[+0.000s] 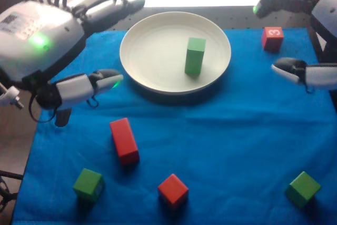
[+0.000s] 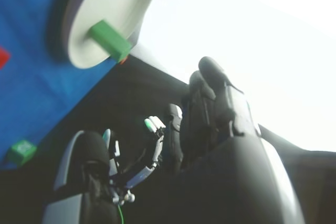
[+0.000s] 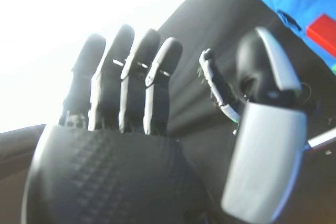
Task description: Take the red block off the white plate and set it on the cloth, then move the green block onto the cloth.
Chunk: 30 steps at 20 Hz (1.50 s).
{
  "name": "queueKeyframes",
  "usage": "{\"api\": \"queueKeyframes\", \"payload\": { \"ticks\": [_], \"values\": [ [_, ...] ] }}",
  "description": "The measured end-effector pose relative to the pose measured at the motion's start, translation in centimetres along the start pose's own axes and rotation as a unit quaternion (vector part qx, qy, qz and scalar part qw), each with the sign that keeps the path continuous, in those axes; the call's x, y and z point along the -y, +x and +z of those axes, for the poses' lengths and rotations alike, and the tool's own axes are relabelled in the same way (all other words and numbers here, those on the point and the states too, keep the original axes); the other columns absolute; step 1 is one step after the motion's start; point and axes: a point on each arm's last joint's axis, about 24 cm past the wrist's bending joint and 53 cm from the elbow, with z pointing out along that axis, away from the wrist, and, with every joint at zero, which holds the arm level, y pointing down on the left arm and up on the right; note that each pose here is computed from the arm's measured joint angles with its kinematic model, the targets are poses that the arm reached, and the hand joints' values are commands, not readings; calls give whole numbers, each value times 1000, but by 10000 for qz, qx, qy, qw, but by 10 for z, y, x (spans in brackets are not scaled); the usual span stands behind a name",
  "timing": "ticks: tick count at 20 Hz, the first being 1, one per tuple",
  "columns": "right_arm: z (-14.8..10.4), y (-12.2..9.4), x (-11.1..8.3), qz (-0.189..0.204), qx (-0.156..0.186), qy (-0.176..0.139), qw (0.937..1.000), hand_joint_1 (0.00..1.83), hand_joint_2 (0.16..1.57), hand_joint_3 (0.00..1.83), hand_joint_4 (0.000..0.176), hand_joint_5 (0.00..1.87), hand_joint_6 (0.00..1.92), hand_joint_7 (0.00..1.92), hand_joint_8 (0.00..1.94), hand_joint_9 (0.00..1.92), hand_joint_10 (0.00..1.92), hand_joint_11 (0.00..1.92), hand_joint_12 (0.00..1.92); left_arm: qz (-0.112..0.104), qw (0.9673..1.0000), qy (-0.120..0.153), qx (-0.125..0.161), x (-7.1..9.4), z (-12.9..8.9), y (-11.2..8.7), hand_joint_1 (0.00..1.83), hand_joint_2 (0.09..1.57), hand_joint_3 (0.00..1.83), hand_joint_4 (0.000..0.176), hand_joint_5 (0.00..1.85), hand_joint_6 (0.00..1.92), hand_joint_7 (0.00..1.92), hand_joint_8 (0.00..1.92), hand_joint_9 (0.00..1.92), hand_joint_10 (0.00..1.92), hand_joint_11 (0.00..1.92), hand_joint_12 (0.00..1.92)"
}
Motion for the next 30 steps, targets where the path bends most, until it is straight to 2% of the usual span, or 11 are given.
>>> {"api": "queueKeyframes", "payload": {
  "ticks": [1, 3, 4, 5, 6, 8, 11, 14, 18, 22, 30],
  "values": [
    [7, 0, -2, 27, 10, -25, 10000, 1128, 888, 75, 0, 569, 527, 561, 767, 442, 1083, 236, 1600, -39, 9999, -77, 55, -4, 0, -3, 655, 1143, 0, 121, 154, 1, 140, 1, 138, 4, 0, 472],
    [26, 0, -2, 54, 47, -72, 9999, 1060, 898, 15, 0, 623, 274, 569, 710, 431, 1070, 235, 1602, -133, 9991, -325, 256, -21, 0, -13, 687, 1124, 0, 101, 169, 4, 168, 7, 186, 15, 0, 746],
    [32, 5, -1, 70, 2, -65, 10000, 1056, 902, 6, 0, 653, 182, 566, 693, 417, 1094, 231, 1625, -138, 9982, -457, 357, -31, 0, -19, 659, 1109, 0, 113, 182, 5, 184, 6, 205, 16, 0, 861],
    [37, 10, 0, 90, -65, -58, 9999, 1051, 904, 2, 0, 672, 114, 575, 622, 426, 1050, 266, 1624, -162, 9974, -566, 413, -38, 0, -22, 728, 1104, 0, 140, 169, 1, 150, 0, 126, 9, 0, 514],
    [46, 20, 0, 127, -207, -39, 9997, 1085, 897, 0, 0, 695, 69, 581, 498, 406, 967, 260, 1593, -179, 9965, -672, 464, -45, -1, -25, 739, 1096, 0, 147, 175, 3, 150, 2, 129, 14, 0, 599],
    [64, 31, -3, 158, -338, -72, 9993, 1069, 892, 0, 0, 711, 17, 626, 312, 362, 983, 213, 1606, -220, 9955, -753, 529, -50, -2, -29, 717, 1113, 2, 118, 179, 3, 164, 7, 94, 18, 0, 418],
    [75, 41, 2, 151, -459, -18, 9988, 1048, 896, 0, 0, 671, 0, 689, 125, 478, 836, 286, 1499, -212, 9945, -838, 598, -57, -3, -33, 712, 1078, 0, 161, 212, 6, 184, 5, 176, 45, 0, 853],
    [86, 59, 8, 172, -711, 82, 9973, 1034, 901, 1, 0, 629, 0, 674, 10, 539, 441, 218, 1385, -236, 9934, -928, 631, -63, -3, -35, 731, 1080, 0, 175, 243, 10, 212, 10, 219, 85, 0, 1265],
    [100, 86, 13, 242, -1032, 206, 9941, 942, 892, 0, 0, 608, 0, 694, 4, 629, 309, 243, 1432, -231, 9935, -918, 627, -63, -3, -35, 756, 1091, 0, 153, 274, 1, 251, 2, 32, 602, 0, 1345],
    [112, 103, 22, 260, -1257, 353, 9911, 888, 900, 1, 0, 612, 0, 753, 4, 524, 697, 222, 1560, -222, 9937, -904, 626, -62, -3, -35, 758, 1086, 0, 156, 298, 10, 266, 7, 17, 648, 0, 1305],
    [119, 137, 38, 317, -1712, 628, 9827, 901, 950, 1, 0, 590, 1, 791, 0, 740, 181, 194, 1460, -233, 9942, -845, 622, -57, -3, -34, 779, 1093, 0, 113, 350, 16, 304, 13, 37, 665, 0, 1299]
  ]
}}
